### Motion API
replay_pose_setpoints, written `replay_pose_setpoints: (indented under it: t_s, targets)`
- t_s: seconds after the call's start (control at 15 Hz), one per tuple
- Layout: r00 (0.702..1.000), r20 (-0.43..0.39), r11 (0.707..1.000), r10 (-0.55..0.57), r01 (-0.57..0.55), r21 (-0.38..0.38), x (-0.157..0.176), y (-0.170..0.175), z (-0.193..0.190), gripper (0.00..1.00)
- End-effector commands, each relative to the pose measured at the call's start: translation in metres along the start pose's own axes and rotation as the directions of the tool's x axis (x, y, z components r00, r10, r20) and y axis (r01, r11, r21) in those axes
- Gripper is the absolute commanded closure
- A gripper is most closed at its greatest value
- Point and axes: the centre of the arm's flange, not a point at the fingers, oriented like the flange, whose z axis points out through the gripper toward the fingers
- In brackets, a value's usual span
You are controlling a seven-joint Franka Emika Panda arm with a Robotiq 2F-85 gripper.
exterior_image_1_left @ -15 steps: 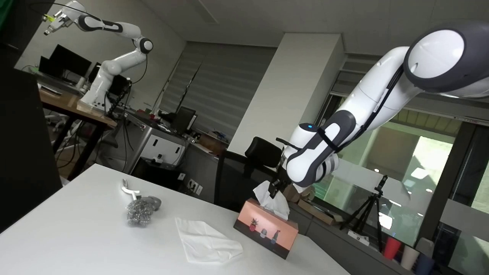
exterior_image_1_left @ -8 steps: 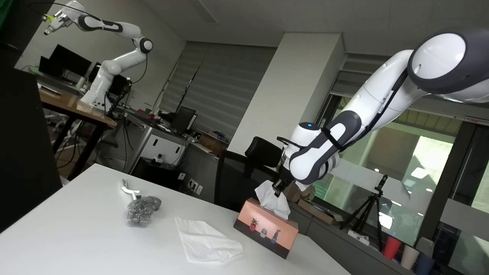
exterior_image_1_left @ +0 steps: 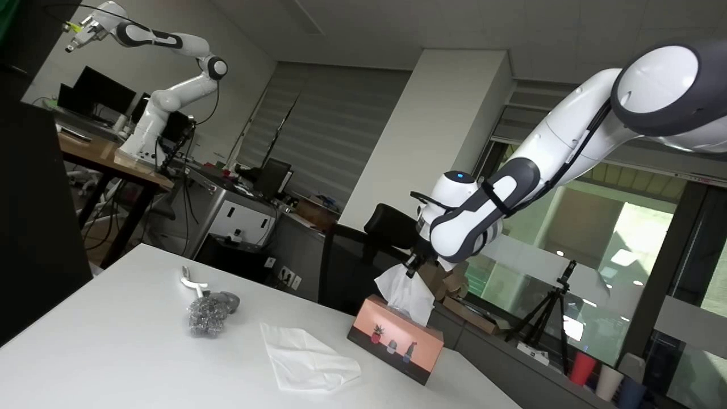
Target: Put a tissue on the table
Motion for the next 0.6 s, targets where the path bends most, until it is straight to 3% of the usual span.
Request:
replay_pose_setpoints:
  t_s: [0.0,0.53]
  targets:
    - [1.000,-0.029,1.000,0.012,-0.012,-0.004,0.019,0.023,-0.025,1.00]
    - [0.998,-0.049,0.989,-0.033,0.040,0.140,0.047,0.060,-0.088,1.00]
